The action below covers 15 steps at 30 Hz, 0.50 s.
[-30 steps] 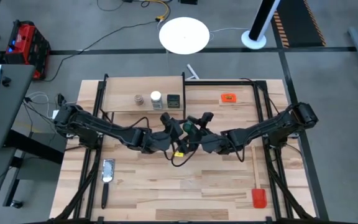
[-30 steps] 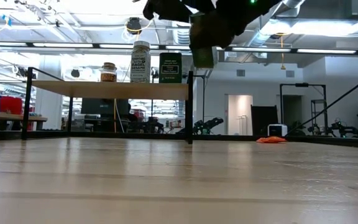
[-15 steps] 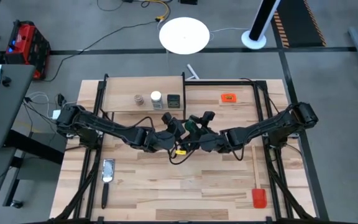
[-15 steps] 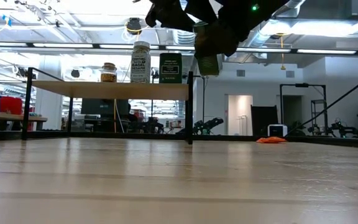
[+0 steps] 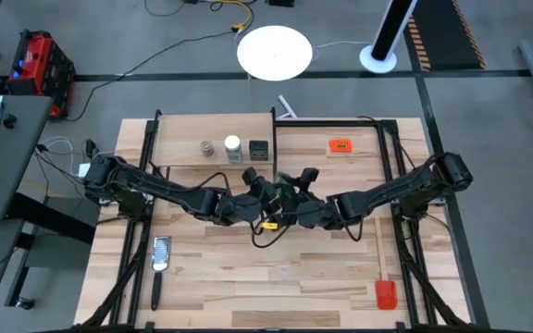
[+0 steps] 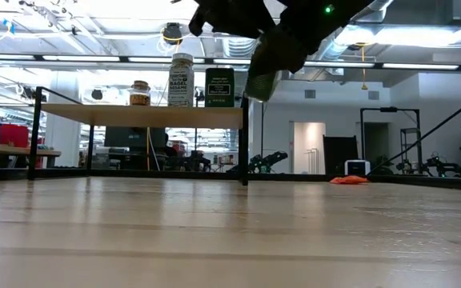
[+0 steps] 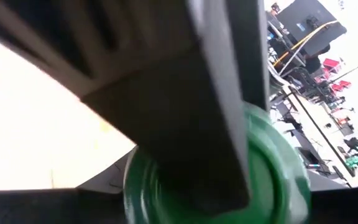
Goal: Shelf spices
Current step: Put the green seasoning bottle on the shelf
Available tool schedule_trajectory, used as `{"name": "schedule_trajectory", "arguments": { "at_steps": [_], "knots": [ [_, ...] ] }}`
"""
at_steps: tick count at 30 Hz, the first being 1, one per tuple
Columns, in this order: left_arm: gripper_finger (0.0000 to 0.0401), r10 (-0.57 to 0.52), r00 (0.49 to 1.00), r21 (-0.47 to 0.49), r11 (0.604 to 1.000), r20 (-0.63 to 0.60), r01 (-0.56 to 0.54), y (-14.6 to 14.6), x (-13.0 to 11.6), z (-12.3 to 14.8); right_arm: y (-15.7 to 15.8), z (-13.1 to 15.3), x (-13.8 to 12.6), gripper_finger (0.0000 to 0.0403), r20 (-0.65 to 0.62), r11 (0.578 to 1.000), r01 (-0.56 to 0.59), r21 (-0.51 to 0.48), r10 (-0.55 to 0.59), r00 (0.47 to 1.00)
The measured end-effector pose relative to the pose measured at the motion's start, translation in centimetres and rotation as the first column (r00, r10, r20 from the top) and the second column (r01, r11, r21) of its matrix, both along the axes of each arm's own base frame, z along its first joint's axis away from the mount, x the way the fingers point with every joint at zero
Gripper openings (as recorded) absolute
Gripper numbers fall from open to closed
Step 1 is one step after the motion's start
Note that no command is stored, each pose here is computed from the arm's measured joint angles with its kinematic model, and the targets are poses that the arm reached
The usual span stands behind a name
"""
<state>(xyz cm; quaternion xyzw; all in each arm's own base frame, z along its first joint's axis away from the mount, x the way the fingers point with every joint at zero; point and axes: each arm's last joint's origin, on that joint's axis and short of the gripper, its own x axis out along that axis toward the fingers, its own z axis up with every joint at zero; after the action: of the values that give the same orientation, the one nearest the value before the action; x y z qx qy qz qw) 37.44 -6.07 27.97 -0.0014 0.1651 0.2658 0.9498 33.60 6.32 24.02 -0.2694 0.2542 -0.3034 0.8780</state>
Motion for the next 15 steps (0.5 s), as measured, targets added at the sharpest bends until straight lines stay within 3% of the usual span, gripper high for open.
{"name": "schedule_trajectory", "arguments": {
  "at_steps": [4, 7, 11, 15],
  "knots": [
    [0.004, -0.018, 1.0, -0.009, 1.0, 0.001, 0.018, 0.0, 0.1, 0.0, -0.1, 0.0, 0.0, 0.0205, -0.001, 1.0, 0.004, 0.0, -0.004, 1.0],
    [0.0029, -0.012, 1.0, -0.002, 1.0, 0.01, 0.012, 0.0, 0.0, 0.2, -0.1, 0.0, 0.0, 0.0205, 0.003, 1.0, 0.009, 0.002, -0.009, 1.0],
    [0.0058, -0.027, 1.0, 0.015, 1.0, -0.006, 0.027, -0.1, -0.3, 0.5, 0.1, 0.0, 0.0, 0.0205, 0.013, 1.0, -0.008, 0.021, 0.008, 1.0],
    [0.0094, -0.067, 0.996, 0.048, 0.996, -0.065, 0.07, -0.7, -1.0, 0.6, 0.4, -0.4, 0.0, 0.0205, 0.035, 0.982, -0.077, 0.172, 0.072, 0.997]
  ]
}}
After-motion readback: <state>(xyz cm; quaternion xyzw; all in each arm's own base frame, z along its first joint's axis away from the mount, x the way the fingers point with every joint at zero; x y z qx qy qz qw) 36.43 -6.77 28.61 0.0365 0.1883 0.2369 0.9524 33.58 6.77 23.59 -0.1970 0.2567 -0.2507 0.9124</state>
